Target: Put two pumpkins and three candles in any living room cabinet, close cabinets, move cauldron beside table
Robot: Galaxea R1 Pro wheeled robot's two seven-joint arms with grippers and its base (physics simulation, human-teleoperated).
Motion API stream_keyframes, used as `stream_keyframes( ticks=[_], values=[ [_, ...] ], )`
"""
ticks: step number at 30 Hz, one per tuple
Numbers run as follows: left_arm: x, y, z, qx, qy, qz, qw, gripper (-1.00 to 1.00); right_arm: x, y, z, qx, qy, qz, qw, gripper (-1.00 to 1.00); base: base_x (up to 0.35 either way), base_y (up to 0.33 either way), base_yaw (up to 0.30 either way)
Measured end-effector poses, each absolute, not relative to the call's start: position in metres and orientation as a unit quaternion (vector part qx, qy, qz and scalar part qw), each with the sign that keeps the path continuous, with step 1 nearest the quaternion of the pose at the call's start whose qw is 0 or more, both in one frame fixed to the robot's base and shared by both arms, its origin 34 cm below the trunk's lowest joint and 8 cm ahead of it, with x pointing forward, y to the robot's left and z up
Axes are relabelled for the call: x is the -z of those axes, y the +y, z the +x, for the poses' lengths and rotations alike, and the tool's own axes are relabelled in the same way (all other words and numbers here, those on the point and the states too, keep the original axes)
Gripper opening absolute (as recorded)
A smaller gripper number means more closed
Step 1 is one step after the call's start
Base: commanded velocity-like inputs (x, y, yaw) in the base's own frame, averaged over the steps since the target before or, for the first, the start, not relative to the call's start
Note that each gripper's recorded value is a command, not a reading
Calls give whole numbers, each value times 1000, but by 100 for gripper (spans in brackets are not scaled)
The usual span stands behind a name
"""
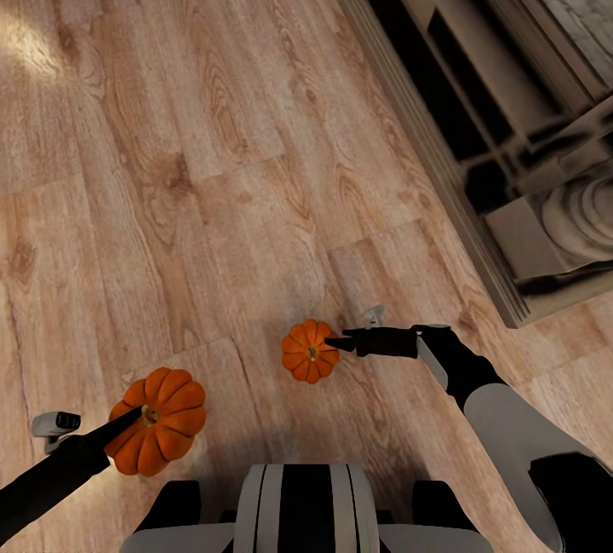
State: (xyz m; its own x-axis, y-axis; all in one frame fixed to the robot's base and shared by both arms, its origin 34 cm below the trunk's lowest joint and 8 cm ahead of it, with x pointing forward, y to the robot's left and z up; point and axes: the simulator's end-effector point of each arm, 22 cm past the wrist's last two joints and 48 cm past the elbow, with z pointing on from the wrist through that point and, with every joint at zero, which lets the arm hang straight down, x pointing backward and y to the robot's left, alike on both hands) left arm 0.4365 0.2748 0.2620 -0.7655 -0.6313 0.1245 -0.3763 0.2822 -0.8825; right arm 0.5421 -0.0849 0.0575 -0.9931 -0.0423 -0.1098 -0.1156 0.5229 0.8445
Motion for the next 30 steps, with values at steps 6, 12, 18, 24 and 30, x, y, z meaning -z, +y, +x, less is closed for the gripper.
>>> stream_keyframes(
  ticks=[6,12,18,24,30],
  values=[
    [-262,274,437,508,790,-318,126,-100,-59,-84,543,-490,870,-40,37,100,0,0,185],
    [-263,274,437,508,791,-317,125,-100,-63,-82,546,-498,866,-35,40,100,0,0,223],
    [-263,273,437,509,791,-315,125,-100,-66,-74,537,-507,860,-52,27,-100,0,0,47],
    [-263,272,437,510,791,-314,124,-100,-58,-67,513,-489,869,-76,-20,-100,0,0,4],
    [-260,270,435,506,793,-316,124,-100,-57,-67,511,-488,869,-77,-27,-100,0,0,0]
  ],
)
